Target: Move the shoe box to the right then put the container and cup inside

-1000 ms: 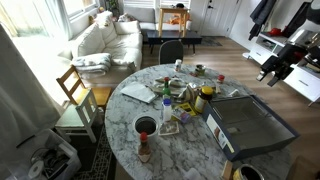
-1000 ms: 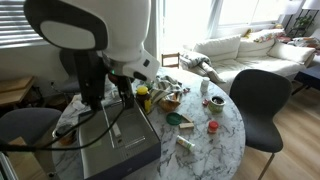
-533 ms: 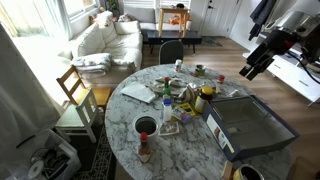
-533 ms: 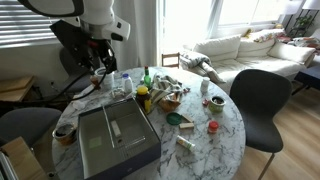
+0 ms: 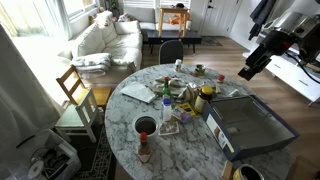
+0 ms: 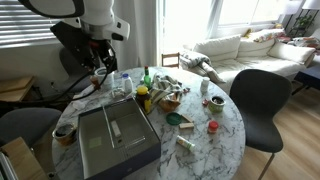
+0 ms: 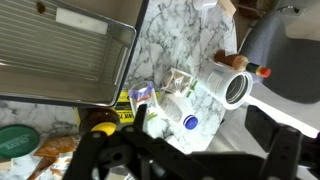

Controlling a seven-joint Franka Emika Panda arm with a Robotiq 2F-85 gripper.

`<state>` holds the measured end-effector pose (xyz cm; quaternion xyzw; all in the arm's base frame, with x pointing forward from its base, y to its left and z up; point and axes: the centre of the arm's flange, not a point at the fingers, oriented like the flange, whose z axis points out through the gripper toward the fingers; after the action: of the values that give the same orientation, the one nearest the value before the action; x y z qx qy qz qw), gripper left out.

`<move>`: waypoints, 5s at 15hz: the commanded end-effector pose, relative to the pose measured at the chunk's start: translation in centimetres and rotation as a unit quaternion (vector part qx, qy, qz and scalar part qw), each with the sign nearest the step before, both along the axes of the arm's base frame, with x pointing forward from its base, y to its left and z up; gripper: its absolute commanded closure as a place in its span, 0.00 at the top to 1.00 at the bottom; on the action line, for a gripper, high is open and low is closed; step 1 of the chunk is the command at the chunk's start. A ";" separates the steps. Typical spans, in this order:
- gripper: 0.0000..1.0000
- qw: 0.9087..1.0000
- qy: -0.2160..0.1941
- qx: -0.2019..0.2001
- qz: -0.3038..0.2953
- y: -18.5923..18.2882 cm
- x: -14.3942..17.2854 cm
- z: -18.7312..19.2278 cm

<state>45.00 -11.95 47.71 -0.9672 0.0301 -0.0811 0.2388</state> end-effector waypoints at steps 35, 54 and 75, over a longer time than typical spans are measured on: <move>0.71 0.976 -0.056 -0.089 0.189 27.4 20.0 -18.9; 0.02 0.969 -0.100 -0.121 0.190 27.4 16.6 -6.0; 0.02 0.980 -0.102 -0.163 0.047 14.2 4.8 5.9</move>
<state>52.20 7.87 53.83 -0.9729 -0.1059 -0.1892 0.0802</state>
